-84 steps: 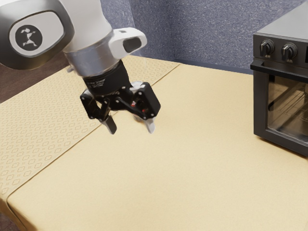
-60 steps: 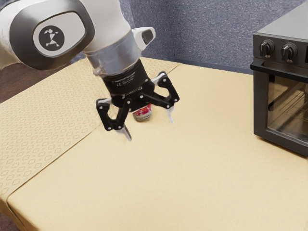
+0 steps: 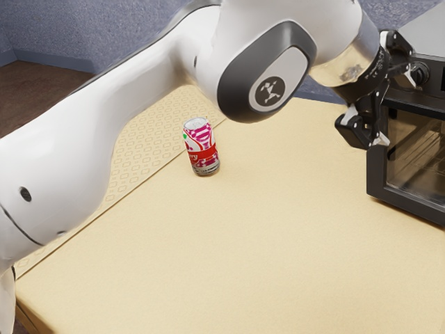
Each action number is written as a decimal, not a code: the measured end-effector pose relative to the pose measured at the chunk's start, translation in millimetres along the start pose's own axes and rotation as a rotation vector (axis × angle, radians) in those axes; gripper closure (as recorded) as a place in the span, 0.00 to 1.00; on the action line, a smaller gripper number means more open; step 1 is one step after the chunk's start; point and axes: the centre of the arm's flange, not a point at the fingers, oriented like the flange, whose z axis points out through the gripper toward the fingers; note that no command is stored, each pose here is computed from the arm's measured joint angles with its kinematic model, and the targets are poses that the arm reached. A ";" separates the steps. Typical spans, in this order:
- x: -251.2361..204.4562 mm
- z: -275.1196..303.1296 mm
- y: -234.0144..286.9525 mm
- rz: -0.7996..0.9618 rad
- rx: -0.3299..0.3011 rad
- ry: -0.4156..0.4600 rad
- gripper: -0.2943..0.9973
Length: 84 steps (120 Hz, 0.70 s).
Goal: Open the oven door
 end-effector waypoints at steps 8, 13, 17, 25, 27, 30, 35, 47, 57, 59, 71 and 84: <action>9.4 16.9 3.2 -0.062 -0.012 0.002 0.23; 21.7 27.1 6.2 -0.103 -0.018 0.007 0.23; 31.3 32.6 9.7 -0.136 -0.027 0.008 0.23; 41.1 39.6 15.8 -0.190 -0.043 -0.018 0.23; 42.5 40.7 17.0 -0.201 -0.049 -0.024 0.23; 43.6 42.4 18.4 -0.215 -0.056 -0.033 0.23; 44.1 46.4 19.7 -0.234 -0.066 -0.045 0.23; 40.6 58.1 20.0 -0.257 -0.084 -0.064 0.23; 53.7 63.6 23.6 -0.264 -0.105 -0.050 0.23; 57.1 64.6 24.3 -0.265 -0.109 -0.046 0.23; 68.3 64.7 29.4 -0.267 -0.133 -0.038 0.23; 71.9 60.9 33.4 -0.262 -0.156 -0.040 0.23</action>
